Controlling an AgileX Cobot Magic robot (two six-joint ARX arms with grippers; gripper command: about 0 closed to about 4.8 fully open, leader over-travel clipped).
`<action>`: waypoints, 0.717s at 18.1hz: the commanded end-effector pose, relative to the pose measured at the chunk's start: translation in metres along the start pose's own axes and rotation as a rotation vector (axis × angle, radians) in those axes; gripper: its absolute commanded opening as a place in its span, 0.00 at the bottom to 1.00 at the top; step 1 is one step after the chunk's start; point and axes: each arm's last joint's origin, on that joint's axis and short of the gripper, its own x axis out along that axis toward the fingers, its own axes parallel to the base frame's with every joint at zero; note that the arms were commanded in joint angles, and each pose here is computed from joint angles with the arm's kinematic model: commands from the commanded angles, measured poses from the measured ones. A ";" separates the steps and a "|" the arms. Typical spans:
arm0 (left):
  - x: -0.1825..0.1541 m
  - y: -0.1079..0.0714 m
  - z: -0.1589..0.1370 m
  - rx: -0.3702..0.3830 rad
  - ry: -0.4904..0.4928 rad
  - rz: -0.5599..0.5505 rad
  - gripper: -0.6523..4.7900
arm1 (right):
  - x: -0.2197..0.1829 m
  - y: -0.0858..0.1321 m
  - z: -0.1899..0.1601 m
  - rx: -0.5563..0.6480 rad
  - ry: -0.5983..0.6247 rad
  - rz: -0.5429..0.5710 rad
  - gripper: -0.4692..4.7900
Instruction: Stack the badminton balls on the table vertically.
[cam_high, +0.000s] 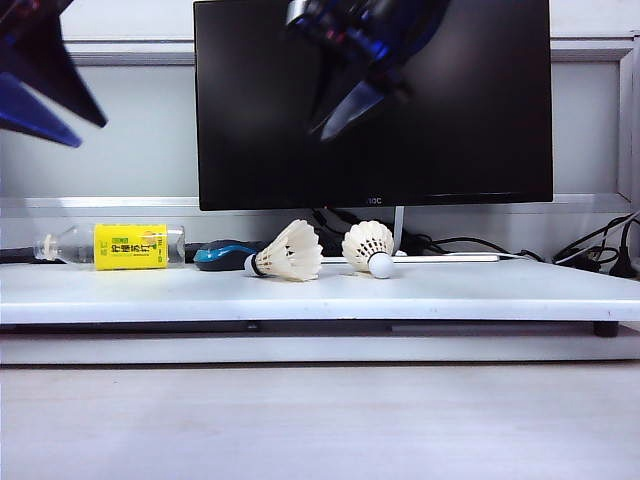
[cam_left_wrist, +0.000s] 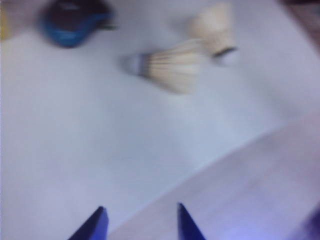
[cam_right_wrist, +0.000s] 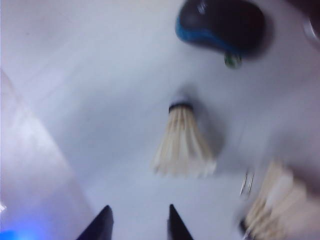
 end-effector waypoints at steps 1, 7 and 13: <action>-0.001 -0.001 0.002 0.011 -0.005 -0.021 0.47 | 0.017 0.001 0.006 -0.104 0.043 -0.009 0.37; -0.001 -0.001 0.001 0.008 -0.001 -0.021 0.47 | 0.053 0.025 0.017 -0.285 0.065 -0.088 0.38; 0.000 -0.001 -0.002 -0.012 0.030 -0.022 0.47 | 0.088 0.020 0.019 -0.252 0.050 -0.107 0.44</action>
